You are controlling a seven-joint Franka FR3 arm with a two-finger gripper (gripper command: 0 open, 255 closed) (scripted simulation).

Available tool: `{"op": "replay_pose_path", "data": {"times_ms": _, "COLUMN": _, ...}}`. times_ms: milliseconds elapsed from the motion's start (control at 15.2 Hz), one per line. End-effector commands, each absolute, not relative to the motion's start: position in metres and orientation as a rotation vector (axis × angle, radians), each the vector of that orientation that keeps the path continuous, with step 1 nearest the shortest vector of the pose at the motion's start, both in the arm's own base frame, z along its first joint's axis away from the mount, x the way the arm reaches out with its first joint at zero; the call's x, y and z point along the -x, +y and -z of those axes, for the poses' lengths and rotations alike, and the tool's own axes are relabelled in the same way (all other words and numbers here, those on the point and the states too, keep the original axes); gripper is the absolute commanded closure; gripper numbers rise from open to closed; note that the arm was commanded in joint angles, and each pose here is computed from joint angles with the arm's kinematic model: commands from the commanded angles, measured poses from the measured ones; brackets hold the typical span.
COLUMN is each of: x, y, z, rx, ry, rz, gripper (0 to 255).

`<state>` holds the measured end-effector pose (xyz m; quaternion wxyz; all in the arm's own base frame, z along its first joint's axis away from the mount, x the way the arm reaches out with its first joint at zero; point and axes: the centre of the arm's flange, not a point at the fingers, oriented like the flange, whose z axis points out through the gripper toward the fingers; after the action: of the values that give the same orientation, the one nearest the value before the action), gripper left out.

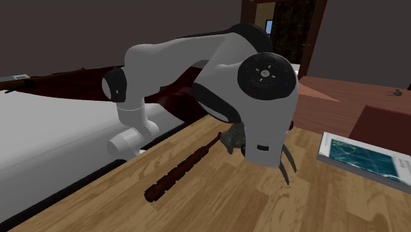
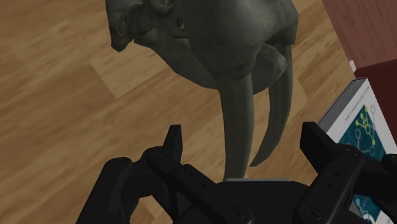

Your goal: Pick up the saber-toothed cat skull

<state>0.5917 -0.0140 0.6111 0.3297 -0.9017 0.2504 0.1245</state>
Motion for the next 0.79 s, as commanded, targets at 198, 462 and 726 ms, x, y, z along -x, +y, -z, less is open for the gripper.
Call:
{"op": "replay_pose_path", "data": {"times_ms": 198, "x": -0.5918, "y": -0.0128, "z": -0.606, "rx": 2.359, "ry": 0.655, "rz": -0.325, "gripper": 255}}
{"op": "replay_pose_path", "data": {"times_ms": 462, "x": -0.592, "y": -0.0126, "z": -0.6059, "rx": 2.359, "ry": 0.655, "rz": -0.325, "gripper": 255}}
{"op": "replay_pose_path", "data": {"times_ms": 726, "x": -0.5914, "y": -0.0139, "z": -0.612, "rx": 2.359, "ry": 0.655, "rz": -0.325, "gripper": 255}}
